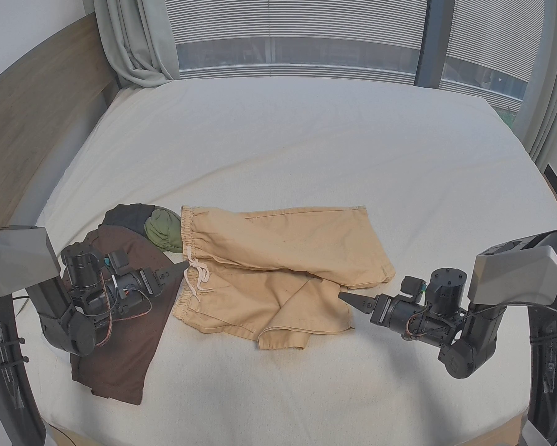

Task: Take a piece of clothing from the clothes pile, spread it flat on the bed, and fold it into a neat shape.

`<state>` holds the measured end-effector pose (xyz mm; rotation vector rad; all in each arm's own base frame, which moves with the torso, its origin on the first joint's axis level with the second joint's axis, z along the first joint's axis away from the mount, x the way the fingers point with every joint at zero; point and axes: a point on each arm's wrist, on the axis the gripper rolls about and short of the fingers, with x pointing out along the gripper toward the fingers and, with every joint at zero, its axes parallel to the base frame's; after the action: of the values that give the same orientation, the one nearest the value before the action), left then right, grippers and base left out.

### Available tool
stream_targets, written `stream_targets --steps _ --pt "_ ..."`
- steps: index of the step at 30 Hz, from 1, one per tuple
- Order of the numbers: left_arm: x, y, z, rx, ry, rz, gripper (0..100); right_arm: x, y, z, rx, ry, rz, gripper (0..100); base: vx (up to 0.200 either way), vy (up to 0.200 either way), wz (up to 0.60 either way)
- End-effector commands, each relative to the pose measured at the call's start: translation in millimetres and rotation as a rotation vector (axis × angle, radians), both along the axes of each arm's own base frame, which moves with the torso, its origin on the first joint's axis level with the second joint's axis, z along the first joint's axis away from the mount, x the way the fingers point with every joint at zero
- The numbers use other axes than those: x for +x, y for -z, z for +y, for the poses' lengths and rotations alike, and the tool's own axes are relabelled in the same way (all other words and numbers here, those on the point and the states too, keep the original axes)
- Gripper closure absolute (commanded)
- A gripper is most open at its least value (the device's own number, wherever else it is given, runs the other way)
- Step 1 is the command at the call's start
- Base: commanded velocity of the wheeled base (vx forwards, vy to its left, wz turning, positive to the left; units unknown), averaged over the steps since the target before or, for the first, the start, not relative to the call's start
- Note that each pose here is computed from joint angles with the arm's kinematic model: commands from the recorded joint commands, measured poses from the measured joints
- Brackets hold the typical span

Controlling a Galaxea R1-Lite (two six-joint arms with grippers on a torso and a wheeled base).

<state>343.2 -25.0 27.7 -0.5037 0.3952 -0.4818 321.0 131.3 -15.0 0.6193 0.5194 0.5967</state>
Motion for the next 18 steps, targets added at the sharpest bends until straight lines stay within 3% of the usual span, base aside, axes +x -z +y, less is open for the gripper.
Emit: stream_targets --steps 1,18 --pt "-1 2 -3 0.000 0.009 0.007 0 0 16 -1 -0.014 0.004 0.043 0 0.000 0.000 0.00" --pt "-1 3 -3 0.001 0.012 0.005 0 -2 50 -3 -0.054 0.007 0.151 0 0.000 0.000 0.00"
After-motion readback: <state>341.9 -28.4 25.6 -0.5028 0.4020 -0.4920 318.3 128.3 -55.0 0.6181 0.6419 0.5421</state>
